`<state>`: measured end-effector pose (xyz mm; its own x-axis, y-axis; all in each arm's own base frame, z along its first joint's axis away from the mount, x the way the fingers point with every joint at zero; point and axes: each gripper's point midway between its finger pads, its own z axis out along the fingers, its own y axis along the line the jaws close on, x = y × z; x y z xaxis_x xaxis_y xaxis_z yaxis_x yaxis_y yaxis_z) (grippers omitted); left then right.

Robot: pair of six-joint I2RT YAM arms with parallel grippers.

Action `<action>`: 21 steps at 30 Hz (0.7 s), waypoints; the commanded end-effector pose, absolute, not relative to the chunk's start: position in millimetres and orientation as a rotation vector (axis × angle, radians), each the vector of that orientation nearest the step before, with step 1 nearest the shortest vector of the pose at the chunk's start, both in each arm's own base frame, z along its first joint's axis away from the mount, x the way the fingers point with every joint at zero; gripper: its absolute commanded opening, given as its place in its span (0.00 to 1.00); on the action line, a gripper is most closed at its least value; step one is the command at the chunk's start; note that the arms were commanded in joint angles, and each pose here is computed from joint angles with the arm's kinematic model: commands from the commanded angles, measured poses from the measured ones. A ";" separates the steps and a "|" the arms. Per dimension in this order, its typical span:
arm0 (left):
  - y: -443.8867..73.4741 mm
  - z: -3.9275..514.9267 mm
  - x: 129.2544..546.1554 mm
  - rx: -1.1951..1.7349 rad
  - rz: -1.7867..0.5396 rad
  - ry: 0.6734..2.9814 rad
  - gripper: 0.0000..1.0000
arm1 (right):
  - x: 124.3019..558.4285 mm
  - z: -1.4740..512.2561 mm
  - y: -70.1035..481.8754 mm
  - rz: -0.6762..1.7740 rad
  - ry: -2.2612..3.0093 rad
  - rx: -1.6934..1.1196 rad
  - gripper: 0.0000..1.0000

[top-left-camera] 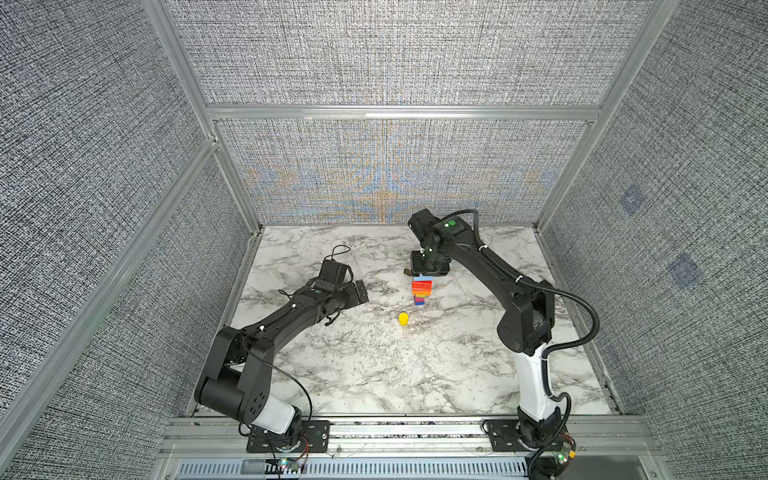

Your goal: Build the wood block tower

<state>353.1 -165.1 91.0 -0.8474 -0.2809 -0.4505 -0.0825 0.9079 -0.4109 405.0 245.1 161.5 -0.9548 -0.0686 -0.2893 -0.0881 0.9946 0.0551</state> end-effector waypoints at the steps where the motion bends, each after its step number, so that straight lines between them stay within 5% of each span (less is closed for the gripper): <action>1: -166.1 93.4 356.1 -0.266 -0.531 2.537 0.99 | 402.0 162.0 241.5 0.068 2.848 -0.118 0.50; 21: -167.8 93.2 355.2 -0.265 -0.546 2.540 0.99 | 403.8 161.9 247.0 0.113 2.843 -0.100 0.50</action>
<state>353.4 -166.1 90.7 -0.8480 -0.2834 -0.4478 -0.0827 0.9054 -0.4163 405.4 244.7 158.4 -0.9547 -0.0651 -0.2904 -0.0838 0.9951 0.0523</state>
